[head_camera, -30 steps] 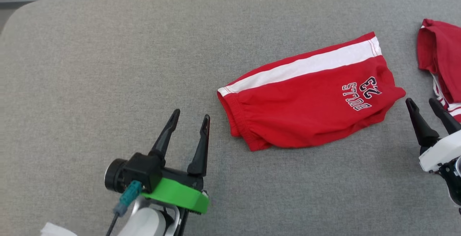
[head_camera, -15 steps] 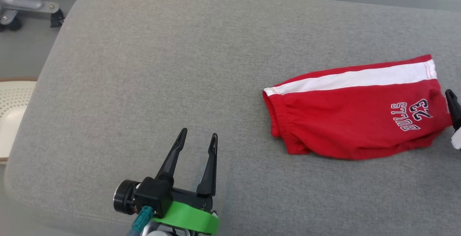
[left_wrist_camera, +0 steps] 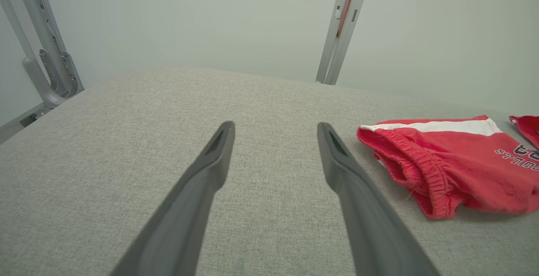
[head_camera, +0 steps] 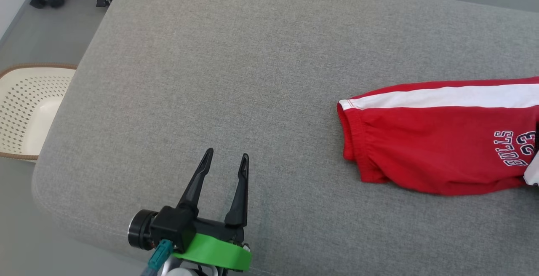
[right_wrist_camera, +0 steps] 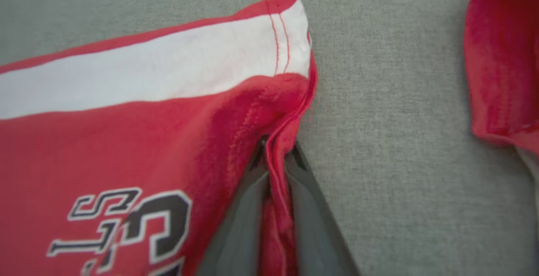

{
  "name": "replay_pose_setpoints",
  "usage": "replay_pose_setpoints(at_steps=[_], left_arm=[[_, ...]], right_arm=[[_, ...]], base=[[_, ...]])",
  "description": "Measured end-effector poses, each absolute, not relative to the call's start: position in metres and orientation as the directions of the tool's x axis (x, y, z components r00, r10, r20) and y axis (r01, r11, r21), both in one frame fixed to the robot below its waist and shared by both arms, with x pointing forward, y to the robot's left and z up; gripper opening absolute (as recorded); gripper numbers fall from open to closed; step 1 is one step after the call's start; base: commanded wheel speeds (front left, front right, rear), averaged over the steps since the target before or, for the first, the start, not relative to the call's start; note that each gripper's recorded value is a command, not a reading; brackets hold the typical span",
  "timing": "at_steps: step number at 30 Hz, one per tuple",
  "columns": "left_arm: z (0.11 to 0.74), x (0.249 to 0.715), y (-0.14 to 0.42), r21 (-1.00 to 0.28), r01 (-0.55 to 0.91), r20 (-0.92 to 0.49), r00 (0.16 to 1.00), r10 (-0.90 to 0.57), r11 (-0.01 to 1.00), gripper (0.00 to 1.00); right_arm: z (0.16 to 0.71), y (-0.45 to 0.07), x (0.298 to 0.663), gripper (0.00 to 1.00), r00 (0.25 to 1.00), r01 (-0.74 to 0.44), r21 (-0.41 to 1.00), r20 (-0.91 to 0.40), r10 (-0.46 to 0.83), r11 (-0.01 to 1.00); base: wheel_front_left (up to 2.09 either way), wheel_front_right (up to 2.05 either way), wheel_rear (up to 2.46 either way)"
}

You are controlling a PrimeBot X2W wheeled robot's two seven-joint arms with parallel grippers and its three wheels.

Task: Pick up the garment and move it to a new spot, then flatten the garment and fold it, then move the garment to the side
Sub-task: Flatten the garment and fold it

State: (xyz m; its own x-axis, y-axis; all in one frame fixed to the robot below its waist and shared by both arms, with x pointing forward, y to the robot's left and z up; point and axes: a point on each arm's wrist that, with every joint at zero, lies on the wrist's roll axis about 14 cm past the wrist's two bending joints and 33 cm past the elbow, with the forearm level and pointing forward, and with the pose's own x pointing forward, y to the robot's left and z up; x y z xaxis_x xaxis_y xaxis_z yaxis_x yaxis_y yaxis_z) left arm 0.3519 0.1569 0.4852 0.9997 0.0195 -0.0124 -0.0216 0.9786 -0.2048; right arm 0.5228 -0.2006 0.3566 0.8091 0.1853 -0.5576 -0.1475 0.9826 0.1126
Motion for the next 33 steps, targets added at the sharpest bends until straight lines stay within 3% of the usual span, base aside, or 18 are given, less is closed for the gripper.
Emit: replay_pose_setpoints(at_steps=[7, 13, 24, 33], left_arm=[[0.484, 0.357, 0.143, -0.214, 0.028, -0.007, 1.000, -0.030, 0.976, 1.00], [0.490, 0.361, 0.124, -0.221, 0.095, 0.018, 0.995, -0.094, 0.971, 1.00], [0.507, 0.356, 0.107, -0.221, 0.163, 0.074, 0.986, -0.150, 0.961, 1.00], [0.510, 0.341, 0.120, -0.234, 0.116, 0.079, 0.992, -0.100, 0.965, 1.00]], right_arm=[[0.373, -0.239, 0.509, 0.00, 0.841, -0.119, 0.046, -0.527, 0.125, 0.992], [0.422, -0.273, 0.511, 0.00, 0.904, -0.107, -0.049, -0.422, 0.077, 0.993], [0.495, -0.185, 0.521, 0.00, 0.937, -0.269, -0.015, -0.236, 0.258, 0.963], [0.502, -0.072, 0.500, 0.00, 0.868, -0.442, 0.092, -0.208, 0.451, 0.892]], base=[[0.00, 0.00, 0.00], [0.00, 0.00, 0.00], [0.00, 0.00, 0.00], [0.00, 0.00, 0.00]])
